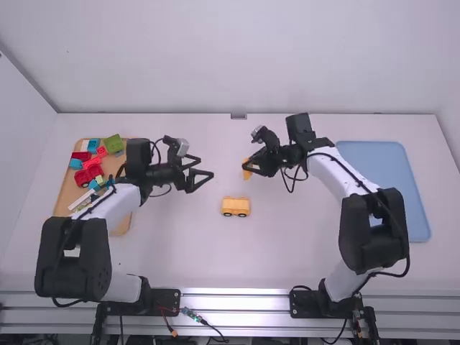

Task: Assemble lego blocks to make yellow taxi

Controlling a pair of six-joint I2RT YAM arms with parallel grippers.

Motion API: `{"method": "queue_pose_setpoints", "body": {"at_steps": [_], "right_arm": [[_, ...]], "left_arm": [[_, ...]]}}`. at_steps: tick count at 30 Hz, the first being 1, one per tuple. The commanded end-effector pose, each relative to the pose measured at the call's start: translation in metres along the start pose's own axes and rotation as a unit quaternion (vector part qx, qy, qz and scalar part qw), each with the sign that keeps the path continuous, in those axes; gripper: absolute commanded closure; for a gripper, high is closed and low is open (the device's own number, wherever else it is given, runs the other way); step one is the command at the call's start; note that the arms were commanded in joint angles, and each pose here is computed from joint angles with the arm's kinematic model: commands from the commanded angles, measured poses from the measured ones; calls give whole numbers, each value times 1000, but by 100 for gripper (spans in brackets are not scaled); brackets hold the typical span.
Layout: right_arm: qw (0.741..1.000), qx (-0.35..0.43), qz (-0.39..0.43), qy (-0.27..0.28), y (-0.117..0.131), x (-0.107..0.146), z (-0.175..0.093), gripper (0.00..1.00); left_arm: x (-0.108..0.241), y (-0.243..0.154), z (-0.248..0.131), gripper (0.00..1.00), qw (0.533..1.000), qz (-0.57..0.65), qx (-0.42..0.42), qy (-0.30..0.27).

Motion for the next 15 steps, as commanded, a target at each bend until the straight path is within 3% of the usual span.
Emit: {"method": "queue_pose_setpoints", "body": {"at_steps": [1, 6, 12, 15], "right_arm": [[983, 155, -50, 81, -9, -5, -20, 90], [941, 253, -28, 221, -7, 27, -24, 92], [912, 255, -85, 311, 1, 59, -9, 94], [900, 243, -116, 342, 2, 76, 0, 88]], "left_arm": [[-24, 13, -13, 1, 998, 21, -60, 16], [-46, 16, -26, 1, 984, 29, -141, 102], [-63, 5, -33, 1, 979, 79, -132, 132], [-67, 3, -34, 1, 977, 81, -135, 141]]}}
Point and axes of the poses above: each hand's point on the last joint's axis, 136 mm out from that joint toward the fingers, its own z axis out along the fingers, its own y axis along the line the jaws close on, x = y × z, the point moved 8 cm from there along -z, back along the fingers, and after that the axes turned 5 degrees about z, right-handed, at the moved point
